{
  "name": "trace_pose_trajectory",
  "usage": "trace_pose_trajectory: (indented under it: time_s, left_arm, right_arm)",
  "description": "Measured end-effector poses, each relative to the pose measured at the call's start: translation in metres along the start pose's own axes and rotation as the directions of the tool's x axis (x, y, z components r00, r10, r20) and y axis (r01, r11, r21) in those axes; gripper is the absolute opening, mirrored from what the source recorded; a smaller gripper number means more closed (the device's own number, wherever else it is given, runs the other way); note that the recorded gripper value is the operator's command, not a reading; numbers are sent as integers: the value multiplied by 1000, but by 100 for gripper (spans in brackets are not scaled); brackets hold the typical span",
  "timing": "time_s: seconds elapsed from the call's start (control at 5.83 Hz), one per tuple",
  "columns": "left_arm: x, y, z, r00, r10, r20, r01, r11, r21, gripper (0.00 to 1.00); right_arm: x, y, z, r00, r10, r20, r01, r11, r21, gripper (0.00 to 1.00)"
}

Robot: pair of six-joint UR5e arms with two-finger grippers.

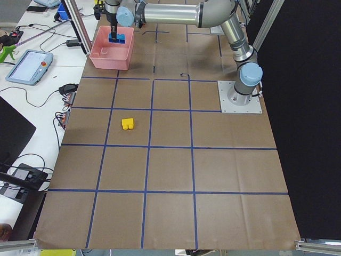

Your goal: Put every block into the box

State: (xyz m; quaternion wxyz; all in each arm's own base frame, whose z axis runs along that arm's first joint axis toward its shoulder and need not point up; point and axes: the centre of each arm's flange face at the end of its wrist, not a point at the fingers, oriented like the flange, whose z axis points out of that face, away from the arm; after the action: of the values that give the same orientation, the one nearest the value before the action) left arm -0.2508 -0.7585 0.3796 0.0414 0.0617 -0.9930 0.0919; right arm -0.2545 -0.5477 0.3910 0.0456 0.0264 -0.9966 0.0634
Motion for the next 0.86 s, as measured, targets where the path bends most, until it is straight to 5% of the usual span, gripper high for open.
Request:
trace_pose_trajectory:
  time_s: [0.17,0.34,0.51,0.69,0.86]
  left_arm:
    - [13,-11,30,1000,2,0,-2,1000,-4,1]
    - [21,-17,60,1000,10,-1,-10,1000,-6,14]
    - [25,-21,83,1000,18,-4,-18,1000,3,81]
    - [26,-24,92,1000,21,-9,-21,1000,19,98]
    - [27,-25,90,1000,22,-13,-22,999,34,99]
  right_arm:
    - [-28,-27,-28,999,-45,-16,45,998,36,9]
    - [-66,-44,-47,999,-43,-22,45,997,62,8]
    - [-101,-54,-58,1000,-17,-15,18,997,76,8]
    - [-140,-63,-64,1000,-26,-3,26,996,87,8]
    - [-187,-72,-69,999,-32,17,31,995,97,9]
